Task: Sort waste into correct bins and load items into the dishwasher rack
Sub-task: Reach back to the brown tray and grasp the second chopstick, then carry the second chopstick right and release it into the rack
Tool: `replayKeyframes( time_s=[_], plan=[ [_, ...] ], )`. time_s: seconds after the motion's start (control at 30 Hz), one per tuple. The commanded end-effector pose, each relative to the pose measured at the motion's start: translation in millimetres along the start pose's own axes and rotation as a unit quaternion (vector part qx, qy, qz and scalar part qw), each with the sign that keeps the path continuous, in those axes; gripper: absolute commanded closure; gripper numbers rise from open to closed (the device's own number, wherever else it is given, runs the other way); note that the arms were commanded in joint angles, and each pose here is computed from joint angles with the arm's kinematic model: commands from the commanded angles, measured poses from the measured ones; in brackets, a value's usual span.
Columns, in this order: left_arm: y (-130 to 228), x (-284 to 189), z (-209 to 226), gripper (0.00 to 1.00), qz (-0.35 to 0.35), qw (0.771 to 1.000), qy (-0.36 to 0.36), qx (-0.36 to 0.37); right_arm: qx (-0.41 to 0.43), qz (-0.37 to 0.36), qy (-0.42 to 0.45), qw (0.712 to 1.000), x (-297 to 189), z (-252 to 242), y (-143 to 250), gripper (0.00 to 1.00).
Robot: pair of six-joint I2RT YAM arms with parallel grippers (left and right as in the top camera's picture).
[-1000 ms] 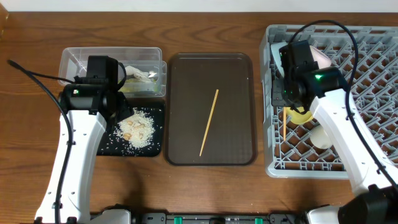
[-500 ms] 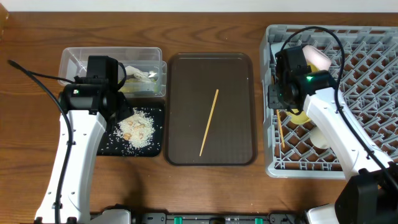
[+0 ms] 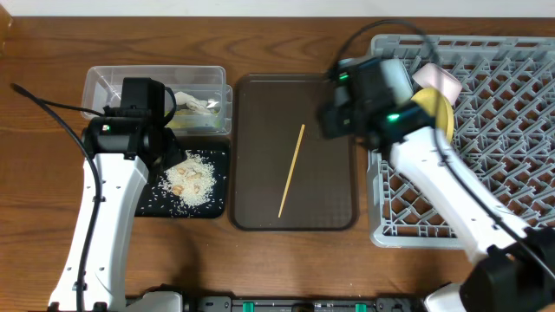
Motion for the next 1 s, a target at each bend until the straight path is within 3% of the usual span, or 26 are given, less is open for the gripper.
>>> replayKeyframes(
  time_s=[0.0, 0.23, 0.47, 0.6, 0.73, 0.97],
  plan=[
    [-1.1, -3.7, 2.3, 0.23, -0.006, 1.000, -0.001, -0.012, 0.003, 0.034, 0.025, 0.999, 32.3, 16.0, 19.1, 0.52],
    [-1.0, -3.7, 2.3, 0.23, -0.006, 1.000, -0.001, -0.012, 0.043, 0.115, 0.062, 0.991, 92.2, 26.8, 64.7, 0.53],
    [-1.1, -3.7, 2.3, 0.22, -0.006, 1.000, -0.001, -0.012, 0.061, 0.139, 0.121, 0.981, 125.8, 21.6, 93.0, 0.60],
    [-1.1, -3.7, 2.3, 0.22, -0.006, 1.000, -0.001, -0.012, 0.059, 0.147, 0.133, 0.978, 129.9, 18.1, 97.6, 0.73],
    [-1.0, -3.7, 2.3, 0.22, -0.006, 1.000, -0.001, -0.012, 0.076, 0.145, 0.163, 0.973, 127.6, 11.9, 100.0, 0.97],
    [-0.6, -3.7, 2.5, 0.23, -0.004, 1.000, -0.001, -0.011, 0.092, 0.141, 0.174, 0.970, 115.8, 5.9, 92.7, 0.99]
  ],
)
Point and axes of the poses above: each gripper's point midway between its finger pads, its own x axis out along the fingers, its own z axis along the line the jaws close on, y = z × x, the point moved 9 cm from there along -x, back along the fingers, and after that the axes turned 13 degrees about x, right-handed, at the moved point
